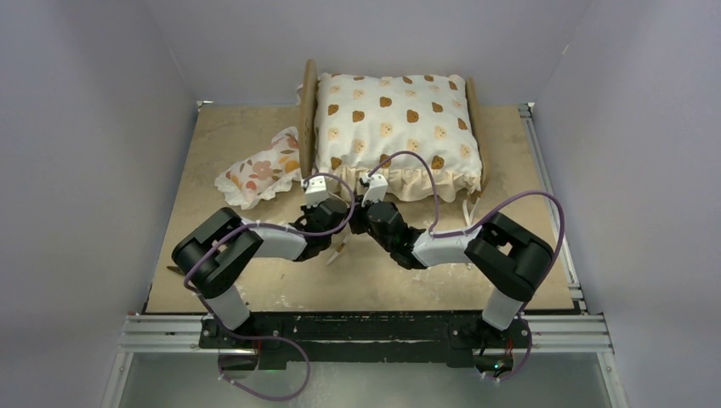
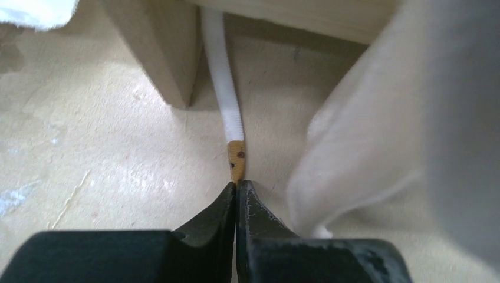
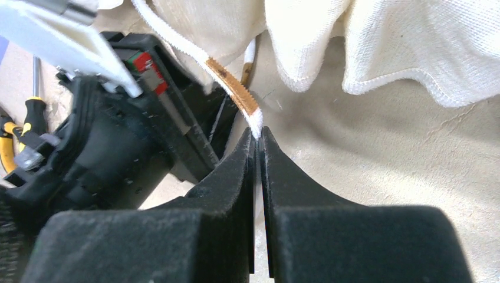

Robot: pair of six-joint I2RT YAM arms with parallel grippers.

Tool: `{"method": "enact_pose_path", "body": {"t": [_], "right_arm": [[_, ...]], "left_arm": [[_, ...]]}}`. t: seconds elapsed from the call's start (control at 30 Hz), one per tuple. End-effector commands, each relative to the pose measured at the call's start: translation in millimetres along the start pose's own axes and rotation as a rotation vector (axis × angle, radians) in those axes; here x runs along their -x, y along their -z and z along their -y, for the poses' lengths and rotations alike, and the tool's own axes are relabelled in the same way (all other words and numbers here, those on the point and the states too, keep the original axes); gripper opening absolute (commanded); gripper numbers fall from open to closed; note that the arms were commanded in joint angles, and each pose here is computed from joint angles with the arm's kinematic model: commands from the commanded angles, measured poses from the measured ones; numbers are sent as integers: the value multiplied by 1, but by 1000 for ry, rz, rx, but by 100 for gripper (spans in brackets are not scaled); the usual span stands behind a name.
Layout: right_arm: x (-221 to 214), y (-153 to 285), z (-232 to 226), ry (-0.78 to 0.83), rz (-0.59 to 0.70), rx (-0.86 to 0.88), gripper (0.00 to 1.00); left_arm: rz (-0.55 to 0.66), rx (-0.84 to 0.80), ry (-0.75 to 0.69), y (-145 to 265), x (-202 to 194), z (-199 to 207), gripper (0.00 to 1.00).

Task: Set up the pet bed

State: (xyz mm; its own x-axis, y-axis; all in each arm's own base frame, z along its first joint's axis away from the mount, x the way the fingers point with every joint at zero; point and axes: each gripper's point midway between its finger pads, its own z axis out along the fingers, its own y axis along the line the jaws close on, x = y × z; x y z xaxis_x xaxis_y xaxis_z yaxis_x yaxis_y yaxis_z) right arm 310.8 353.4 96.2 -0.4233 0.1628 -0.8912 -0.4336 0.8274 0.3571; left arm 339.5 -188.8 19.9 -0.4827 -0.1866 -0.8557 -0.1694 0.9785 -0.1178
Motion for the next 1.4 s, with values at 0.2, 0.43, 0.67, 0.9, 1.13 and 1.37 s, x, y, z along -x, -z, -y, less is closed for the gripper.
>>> {"method": "enact_pose_path", "body": {"t": [0.2, 0.43, 0.67, 0.9, 1.13, 1.37], "right_arm": [[51, -6, -39, 19, 58, 101, 7], [69, -22, -85, 24, 26, 254, 10], [75, -45, -131, 42, -44, 376, 13], [50, -36, -152, 72, -128, 433, 13], [122, -35, -127, 165, 34, 212, 7], [196, -28, -100, 165, 149, 122, 5]], "left_arm": [[-215, -73, 32, 78, -51, -53, 0], [-260, -96, 140, 110, -66, -85, 0], [-272, -143, 213, 127, -65, -88, 0], [-269, -164, 237, 128, -67, -87, 0], [-188, -257, 225, 146, -2, -56, 0], [-32, -315, 207, 185, 91, -48, 0]]}}
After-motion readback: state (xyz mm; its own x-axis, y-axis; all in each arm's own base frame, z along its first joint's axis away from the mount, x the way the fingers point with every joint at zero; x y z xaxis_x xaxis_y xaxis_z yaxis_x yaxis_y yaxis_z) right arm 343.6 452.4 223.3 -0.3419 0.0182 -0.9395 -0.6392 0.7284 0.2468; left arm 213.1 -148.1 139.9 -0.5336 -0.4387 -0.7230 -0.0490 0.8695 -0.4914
